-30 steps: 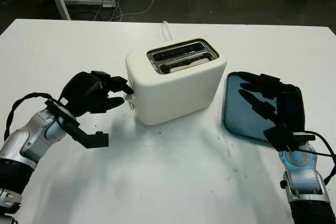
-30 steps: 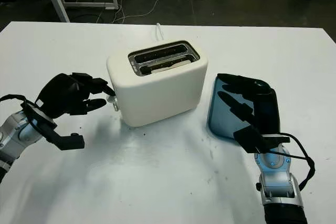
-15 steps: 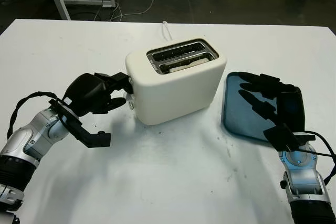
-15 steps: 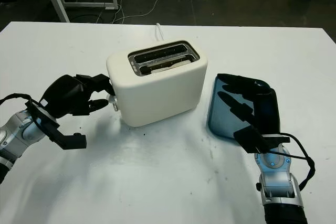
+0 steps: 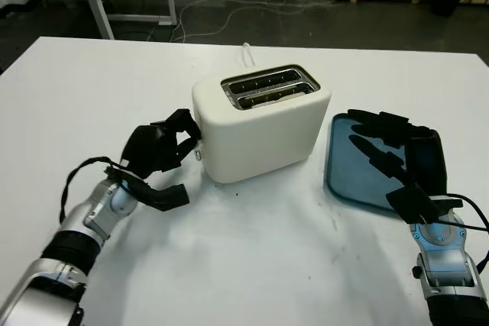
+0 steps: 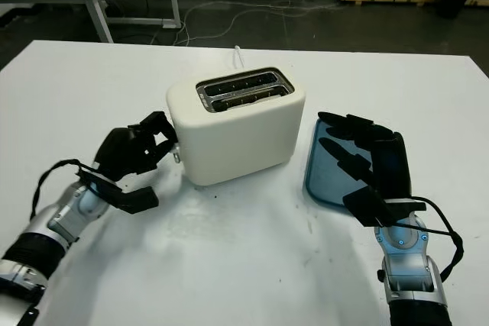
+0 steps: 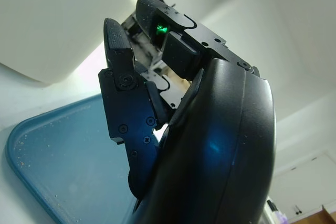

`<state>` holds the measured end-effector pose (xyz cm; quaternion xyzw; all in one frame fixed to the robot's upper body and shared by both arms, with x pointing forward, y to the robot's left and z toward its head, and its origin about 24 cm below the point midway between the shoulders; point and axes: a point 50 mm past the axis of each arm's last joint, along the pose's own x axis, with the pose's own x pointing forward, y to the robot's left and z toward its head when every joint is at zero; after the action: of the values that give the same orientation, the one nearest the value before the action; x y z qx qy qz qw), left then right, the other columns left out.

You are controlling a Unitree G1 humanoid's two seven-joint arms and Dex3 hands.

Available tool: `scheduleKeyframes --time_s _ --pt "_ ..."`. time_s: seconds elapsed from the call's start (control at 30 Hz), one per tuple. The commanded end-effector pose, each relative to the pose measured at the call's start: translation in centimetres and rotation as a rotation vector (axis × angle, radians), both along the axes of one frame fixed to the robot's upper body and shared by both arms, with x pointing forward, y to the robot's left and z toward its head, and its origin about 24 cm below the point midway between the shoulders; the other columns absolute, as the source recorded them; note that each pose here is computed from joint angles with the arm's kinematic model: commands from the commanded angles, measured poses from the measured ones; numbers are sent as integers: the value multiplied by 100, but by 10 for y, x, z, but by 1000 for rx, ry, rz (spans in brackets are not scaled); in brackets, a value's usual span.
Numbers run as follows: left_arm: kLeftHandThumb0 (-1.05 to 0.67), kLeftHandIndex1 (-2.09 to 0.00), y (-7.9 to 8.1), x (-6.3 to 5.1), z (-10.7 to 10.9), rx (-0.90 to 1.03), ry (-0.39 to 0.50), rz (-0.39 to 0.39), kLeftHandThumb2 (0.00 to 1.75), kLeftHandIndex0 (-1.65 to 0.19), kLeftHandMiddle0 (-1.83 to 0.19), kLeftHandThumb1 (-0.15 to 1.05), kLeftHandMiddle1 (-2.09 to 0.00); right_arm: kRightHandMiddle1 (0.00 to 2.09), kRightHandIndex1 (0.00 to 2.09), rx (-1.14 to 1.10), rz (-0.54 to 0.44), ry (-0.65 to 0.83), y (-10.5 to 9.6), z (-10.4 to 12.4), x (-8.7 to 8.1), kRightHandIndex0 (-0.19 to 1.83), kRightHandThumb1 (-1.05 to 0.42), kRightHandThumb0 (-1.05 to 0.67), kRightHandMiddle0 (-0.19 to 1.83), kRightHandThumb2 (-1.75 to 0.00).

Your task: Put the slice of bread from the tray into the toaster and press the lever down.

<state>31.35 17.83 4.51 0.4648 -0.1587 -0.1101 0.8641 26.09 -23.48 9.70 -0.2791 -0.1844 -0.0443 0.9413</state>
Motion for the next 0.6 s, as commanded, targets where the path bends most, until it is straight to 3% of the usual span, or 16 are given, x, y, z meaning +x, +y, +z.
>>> scheduleKeyframes --time_s 0.0,0.1,0.2,0.37,0.43,0.57 --pt "-36 -98 -32 -39 -84 198 398 -91 63 -73 -60 92 -139 0 23 -8 -5 -15 -4 4 -2 94 -92 -35 96 -9" --pt "-36 -104 -31 -38 -82 213 389 -87 64 -74 -60 92 -149 0 23 -5 0 -12 -4 3 -2 94 -92 -36 96 -9" --pt "-36 -126 -28 -38 -81 201 379 -86 65 -71 -59 92 -162 0 22 -3 3 -10 -3 3 -2 94 -92 -37 95 -10" --pt "-36 -128 -26 -38 -80 198 375 -76 67 -62 -51 92 -161 0 22 -7 -2 -8 -3 3 -2 94 -92 -37 96 -10" --pt "-36 -119 -26 -38 -78 189 365 -73 65 -65 -54 92 -155 0 22 -5 -3 -8 -3 3 -2 95 -92 -36 96 -10" --pt "-36 -126 -26 -38 -76 192 353 -73 64 -67 -55 92 -159 0 22 -8 -1 -10 -3 4 -2 95 -92 -37 96 -9"
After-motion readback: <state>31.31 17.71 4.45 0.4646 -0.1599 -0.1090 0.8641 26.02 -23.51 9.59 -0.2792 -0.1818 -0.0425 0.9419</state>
